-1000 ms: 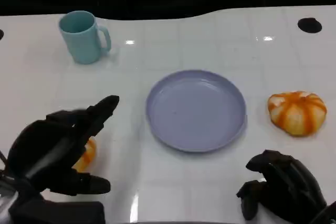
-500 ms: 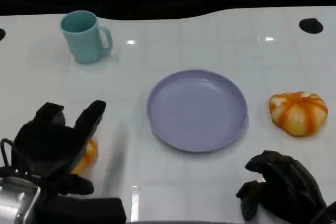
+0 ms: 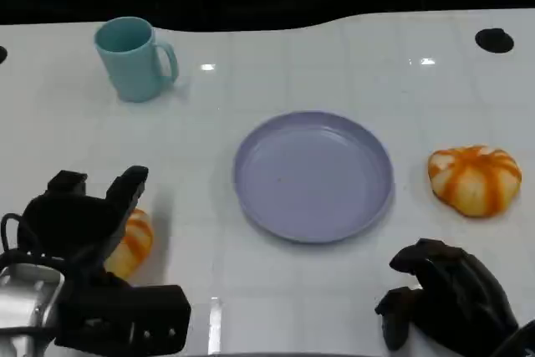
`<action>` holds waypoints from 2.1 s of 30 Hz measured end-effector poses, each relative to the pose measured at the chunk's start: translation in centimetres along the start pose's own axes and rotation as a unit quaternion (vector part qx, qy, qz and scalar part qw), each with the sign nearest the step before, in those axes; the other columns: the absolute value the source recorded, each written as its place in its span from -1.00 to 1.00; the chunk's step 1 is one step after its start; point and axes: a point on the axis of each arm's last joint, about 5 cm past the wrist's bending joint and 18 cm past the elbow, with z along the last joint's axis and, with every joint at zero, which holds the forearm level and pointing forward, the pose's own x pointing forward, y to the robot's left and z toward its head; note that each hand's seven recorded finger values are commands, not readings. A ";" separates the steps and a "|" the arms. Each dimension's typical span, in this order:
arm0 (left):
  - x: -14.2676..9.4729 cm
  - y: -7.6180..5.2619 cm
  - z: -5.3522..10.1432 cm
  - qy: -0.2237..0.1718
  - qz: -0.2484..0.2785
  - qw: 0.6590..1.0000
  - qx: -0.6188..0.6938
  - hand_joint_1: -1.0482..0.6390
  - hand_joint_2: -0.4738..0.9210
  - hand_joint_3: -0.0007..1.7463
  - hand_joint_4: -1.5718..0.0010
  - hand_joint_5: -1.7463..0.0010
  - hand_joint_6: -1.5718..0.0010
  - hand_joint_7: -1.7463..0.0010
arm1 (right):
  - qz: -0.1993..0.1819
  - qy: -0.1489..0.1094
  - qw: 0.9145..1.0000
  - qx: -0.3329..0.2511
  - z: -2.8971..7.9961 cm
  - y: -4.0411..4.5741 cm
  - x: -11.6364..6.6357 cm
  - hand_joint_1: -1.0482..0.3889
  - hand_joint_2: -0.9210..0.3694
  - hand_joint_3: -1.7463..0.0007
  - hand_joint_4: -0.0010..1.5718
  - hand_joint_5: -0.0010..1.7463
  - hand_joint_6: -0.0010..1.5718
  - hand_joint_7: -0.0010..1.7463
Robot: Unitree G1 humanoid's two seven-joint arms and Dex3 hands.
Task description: Grasp the bread from the table and place it into the plate.
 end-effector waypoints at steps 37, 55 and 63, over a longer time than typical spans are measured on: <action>4.0 -1.6 -1.9 -0.030 -0.009 0.996 -0.088 -1.00 0.70 -0.84 -1.00 -0.66 -0.31 -0.75 | -0.002 0.000 1.000 0.001 0.0 -0.03 0.0 -0.56 -0.99 0.99 0.92 -0.07 1.00 -0.60; 3.9 -6.2 -2.2 -0.031 0.145 0.980 -0.130 -1.00 0.52 1.00 -1.00 -1.00 -1.00 -1.00 | -0.001 0.000 1.000 0.000 0.0 -0.07 0.0 -0.58 -0.98 0.99 0.92 -0.07 1.00 -0.59; 3.4 -6.6 -1.7 -0.042 0.203 0.957 -0.205 -1.00 0.60 1.00 -1.00 -1.00 -1.00 -1.00 | -0.001 0.000 1.000 0.000 0.1 -0.06 0.1 -0.57 -0.99 0.99 0.92 -0.07 1.00 -0.59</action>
